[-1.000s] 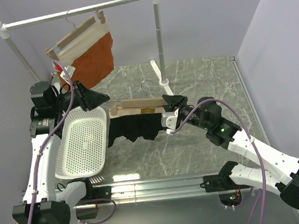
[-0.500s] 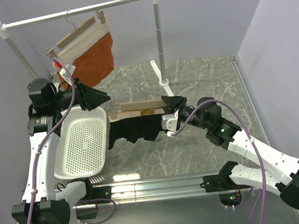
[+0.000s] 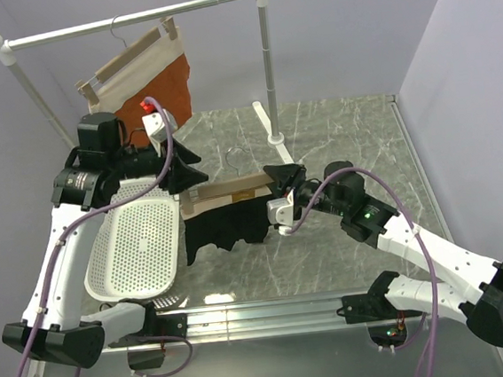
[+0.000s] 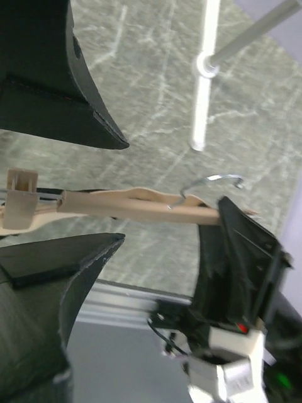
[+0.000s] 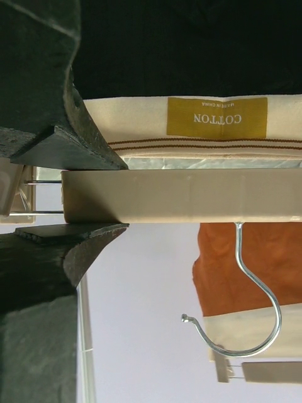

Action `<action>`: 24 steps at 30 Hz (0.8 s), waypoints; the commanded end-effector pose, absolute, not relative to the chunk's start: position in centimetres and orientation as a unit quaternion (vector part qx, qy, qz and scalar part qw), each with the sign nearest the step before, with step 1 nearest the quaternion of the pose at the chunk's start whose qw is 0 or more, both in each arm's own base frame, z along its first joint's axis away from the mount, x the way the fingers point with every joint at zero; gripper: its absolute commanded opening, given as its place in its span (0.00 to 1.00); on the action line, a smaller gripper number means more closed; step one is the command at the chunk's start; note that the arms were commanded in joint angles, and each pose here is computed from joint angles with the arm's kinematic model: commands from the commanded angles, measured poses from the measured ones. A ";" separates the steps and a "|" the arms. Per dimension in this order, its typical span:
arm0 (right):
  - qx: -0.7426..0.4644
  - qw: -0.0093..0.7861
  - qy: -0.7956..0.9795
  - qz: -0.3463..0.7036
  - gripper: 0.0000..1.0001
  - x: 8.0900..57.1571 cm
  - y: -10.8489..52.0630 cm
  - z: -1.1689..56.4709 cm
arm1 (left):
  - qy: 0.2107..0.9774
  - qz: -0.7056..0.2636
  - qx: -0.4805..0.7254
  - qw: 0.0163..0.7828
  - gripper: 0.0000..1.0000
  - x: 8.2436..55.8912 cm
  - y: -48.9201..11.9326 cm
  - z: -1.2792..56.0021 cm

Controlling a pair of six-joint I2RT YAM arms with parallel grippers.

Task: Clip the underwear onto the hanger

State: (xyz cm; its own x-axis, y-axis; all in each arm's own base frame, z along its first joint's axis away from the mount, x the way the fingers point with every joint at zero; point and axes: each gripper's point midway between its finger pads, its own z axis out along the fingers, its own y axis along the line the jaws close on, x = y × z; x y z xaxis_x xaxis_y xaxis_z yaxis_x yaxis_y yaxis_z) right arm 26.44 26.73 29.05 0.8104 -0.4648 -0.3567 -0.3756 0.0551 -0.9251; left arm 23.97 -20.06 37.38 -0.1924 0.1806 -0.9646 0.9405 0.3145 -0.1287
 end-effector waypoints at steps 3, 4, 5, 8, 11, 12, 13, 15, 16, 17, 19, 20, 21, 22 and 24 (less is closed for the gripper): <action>-0.664 0.706 0.239 -0.057 0.00 25.9 27.2 34.5 | 0.672 -0.342 0.471 0.459 0.62 24.4 -19.8 34.7; -0.665 0.706 0.234 -0.059 0.00 25.8 27.2 34.6 | 0.680 -0.336 0.473 0.447 0.61 24.2 -19.7 34.3; -0.667 0.705 0.232 -0.059 0.00 25.8 27.2 34.5 | 0.683 -0.336 0.479 0.437 0.60 24.0 -19.9 33.9; -0.669 0.705 0.227 -0.060 0.00 25.8 27.4 34.7 | 0.686 -0.339 0.498 0.407 0.58 23.7 -20.4 32.7; -0.669 0.706 0.224 -0.064 0.00 26.0 27.5 35.0 | 0.685 -0.350 0.505 0.392 0.56 23.2 -20.7 32.2; -0.669 0.706 0.223 -0.068 0.00 26.1 27.5 35.1 | 0.682 -0.353 0.509 0.387 0.56 23.1 -20.8 32.0; -0.668 0.707 0.221 -0.070 0.00 26.2 27.6 35.2 | 0.680 -0.356 0.513 0.385 0.56 22.9 -20.9 31.9; -0.670 0.705 0.221 -0.073 0.00 26.5 27.7 35.1 | 0.677 -0.366 0.518 0.373 0.55 22.2 -21.1 31.6; -0.669 0.706 0.219 -0.075 0.00 26.5 27.7 35.3 | 0.678 -0.369 0.518 0.370 0.52 22.1 -21.1 31.5; -0.668 0.707 0.219 -0.075 0.00 26.7 27.8 35.3 | 0.679 -0.370 0.518 0.366 0.50 22.0 -21.1 31.4; -0.668 0.708 0.214 -0.079 0.00 26.8 28.0 35.5 | 0.676 -0.378 0.520 0.360 0.46 21.6 -21.2 31.3; -0.668 0.708 0.214 -0.079 0.00 26.9 28.0 35.5 | 0.675 -0.378 0.520 0.361 0.41 21.6 -21.2 31.4; -0.669 0.707 0.213 -0.079 0.00 27.0 28.1 35.4 | 0.674 -0.379 0.519 0.363 0.37 21.6 -21.3 31.5; -0.670 0.707 0.210 -0.083 0.00 27.0 28.1 35.5 | 0.671 -0.381 0.520 0.365 0.33 21.5 -21.3 31.8; -0.668 0.708 0.212 -0.086 0.00 27.4 28.3 35.5 | 0.671 -0.385 0.517 0.366 0.21 21.5 -21.4 32.0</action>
State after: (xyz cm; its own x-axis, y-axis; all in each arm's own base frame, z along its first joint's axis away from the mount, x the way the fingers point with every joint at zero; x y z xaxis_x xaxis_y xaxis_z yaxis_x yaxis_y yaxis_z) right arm 26.86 28.04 30.28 0.8650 -0.4249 -0.2668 -0.2918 0.0066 -0.9565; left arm 22.07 -20.98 30.15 -0.2475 0.4402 -0.8631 0.9624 0.2143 -0.1667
